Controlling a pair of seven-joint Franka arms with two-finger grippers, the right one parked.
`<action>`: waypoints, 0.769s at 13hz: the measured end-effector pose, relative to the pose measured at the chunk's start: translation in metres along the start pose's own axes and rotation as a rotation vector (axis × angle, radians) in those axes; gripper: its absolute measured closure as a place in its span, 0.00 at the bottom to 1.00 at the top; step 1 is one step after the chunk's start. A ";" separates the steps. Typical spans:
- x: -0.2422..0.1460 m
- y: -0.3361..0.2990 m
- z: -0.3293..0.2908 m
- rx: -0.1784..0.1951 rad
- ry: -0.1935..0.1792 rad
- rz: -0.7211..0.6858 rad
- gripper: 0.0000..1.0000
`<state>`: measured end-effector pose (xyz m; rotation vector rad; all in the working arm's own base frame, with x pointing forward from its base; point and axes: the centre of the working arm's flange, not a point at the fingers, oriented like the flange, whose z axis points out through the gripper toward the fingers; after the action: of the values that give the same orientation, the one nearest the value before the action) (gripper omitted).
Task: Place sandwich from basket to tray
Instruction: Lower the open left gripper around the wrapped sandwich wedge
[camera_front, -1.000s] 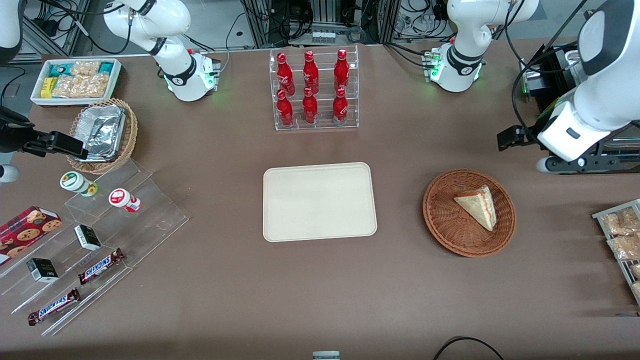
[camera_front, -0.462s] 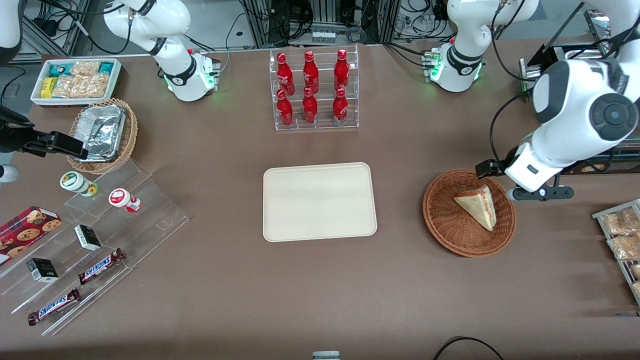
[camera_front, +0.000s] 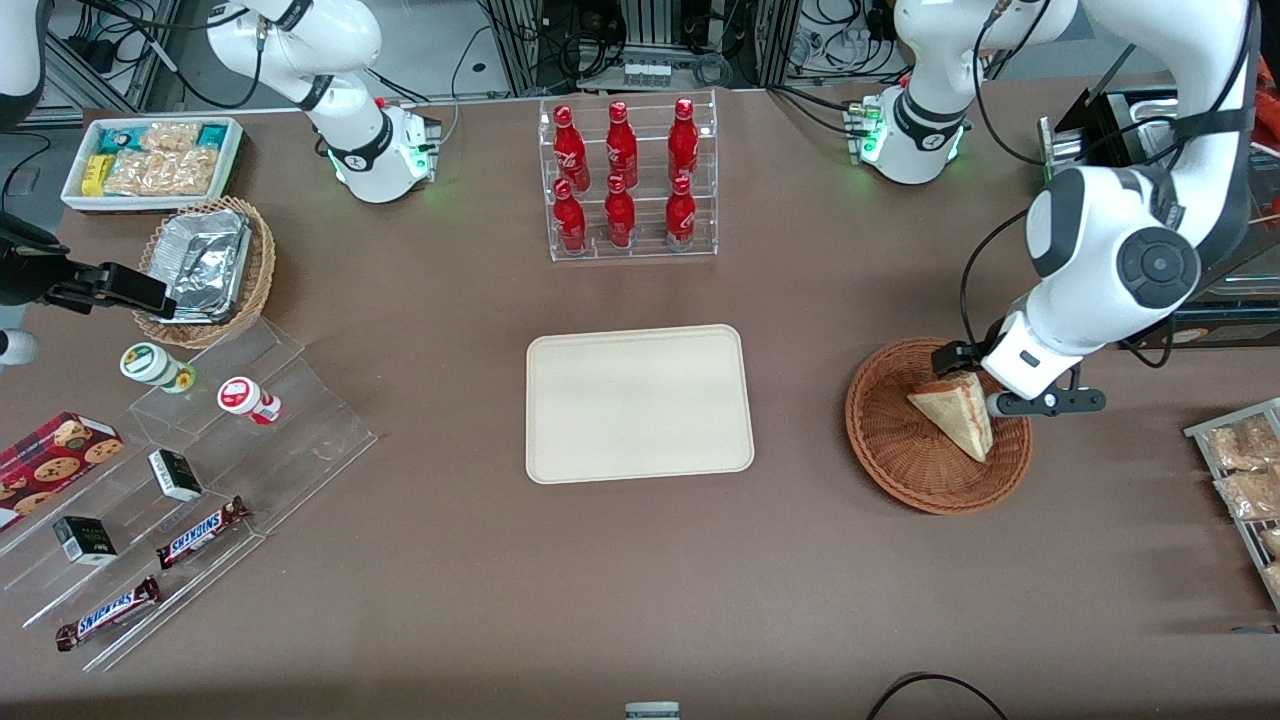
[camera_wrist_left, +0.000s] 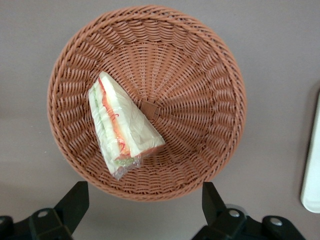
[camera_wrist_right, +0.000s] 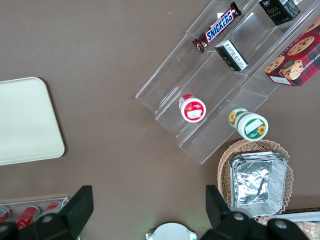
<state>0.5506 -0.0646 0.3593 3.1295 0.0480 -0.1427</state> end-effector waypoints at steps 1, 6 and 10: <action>-0.001 -0.005 0.007 0.000 -0.004 -0.008 0.00; 0.000 -0.022 0.012 -0.002 -0.004 -0.052 0.00; -0.003 -0.028 0.024 -0.006 0.013 -0.193 0.00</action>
<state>0.5443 -0.0369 0.3351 3.1143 0.3505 -0.1235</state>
